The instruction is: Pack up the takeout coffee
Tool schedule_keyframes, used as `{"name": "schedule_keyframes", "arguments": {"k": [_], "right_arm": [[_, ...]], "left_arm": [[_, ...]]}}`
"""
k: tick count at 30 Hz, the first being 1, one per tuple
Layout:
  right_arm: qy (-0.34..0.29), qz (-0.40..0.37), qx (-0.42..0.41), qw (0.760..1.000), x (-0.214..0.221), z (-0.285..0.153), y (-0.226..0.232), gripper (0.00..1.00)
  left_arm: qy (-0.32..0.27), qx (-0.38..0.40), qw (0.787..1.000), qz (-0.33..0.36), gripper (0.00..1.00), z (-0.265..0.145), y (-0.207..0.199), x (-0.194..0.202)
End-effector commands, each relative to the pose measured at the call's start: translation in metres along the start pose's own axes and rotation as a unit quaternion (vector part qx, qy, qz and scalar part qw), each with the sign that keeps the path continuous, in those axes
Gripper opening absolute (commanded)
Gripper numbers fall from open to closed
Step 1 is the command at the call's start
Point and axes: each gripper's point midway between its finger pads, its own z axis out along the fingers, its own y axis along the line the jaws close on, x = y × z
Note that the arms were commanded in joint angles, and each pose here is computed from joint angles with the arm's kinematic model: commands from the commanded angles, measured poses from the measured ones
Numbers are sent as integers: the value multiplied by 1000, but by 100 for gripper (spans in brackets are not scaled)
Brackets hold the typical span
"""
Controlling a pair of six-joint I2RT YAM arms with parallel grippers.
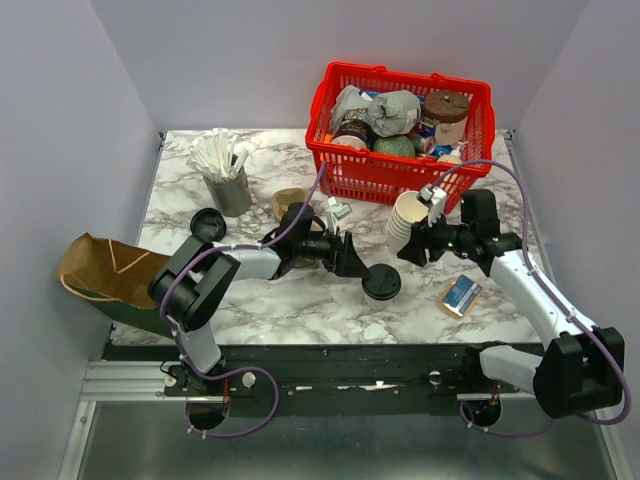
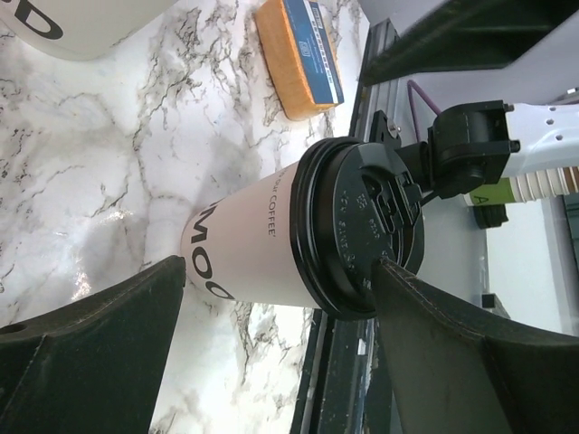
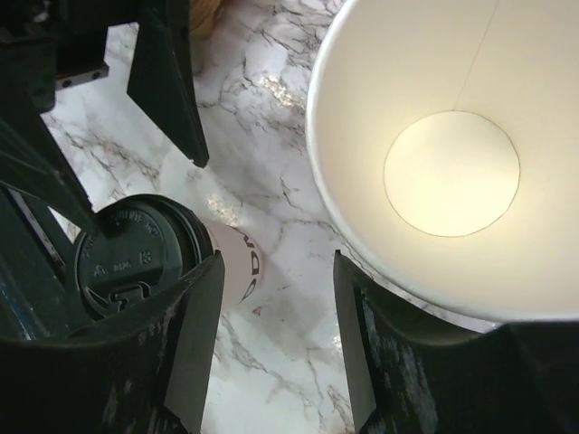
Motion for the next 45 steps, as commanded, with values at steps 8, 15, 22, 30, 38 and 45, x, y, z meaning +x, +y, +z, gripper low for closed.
{"name": "schedule_keyframes", "arguments": {"k": [8, 15, 22, 30, 38, 45], "right_arm": [[64, -209, 18, 976, 25, -6, -27, 53], [69, -339, 6, 938, 34, 6, -42, 33], [81, -444, -18, 892, 48, 31, -63, 24], [62, -485, -11, 872, 38, 51, -80, 22], [37, -481, 19, 876, 21, 67, -94, 22], [26, -474, 37, 879, 2, 72, -100, 24]], "left_arm": [[-6, -7, 1000, 29, 91, -8, -5, -2], [-5, -8, 1000, 27, 91, -9, -4, -1], [-7, -6, 1000, 23, 91, -9, -7, -3], [-6, -6, 1000, 17, 91, -9, -6, -3], [-2, -8, 1000, 15, 91, -9, -5, -1], [-4, -8, 1000, 17, 91, -9, -5, -3]]}}
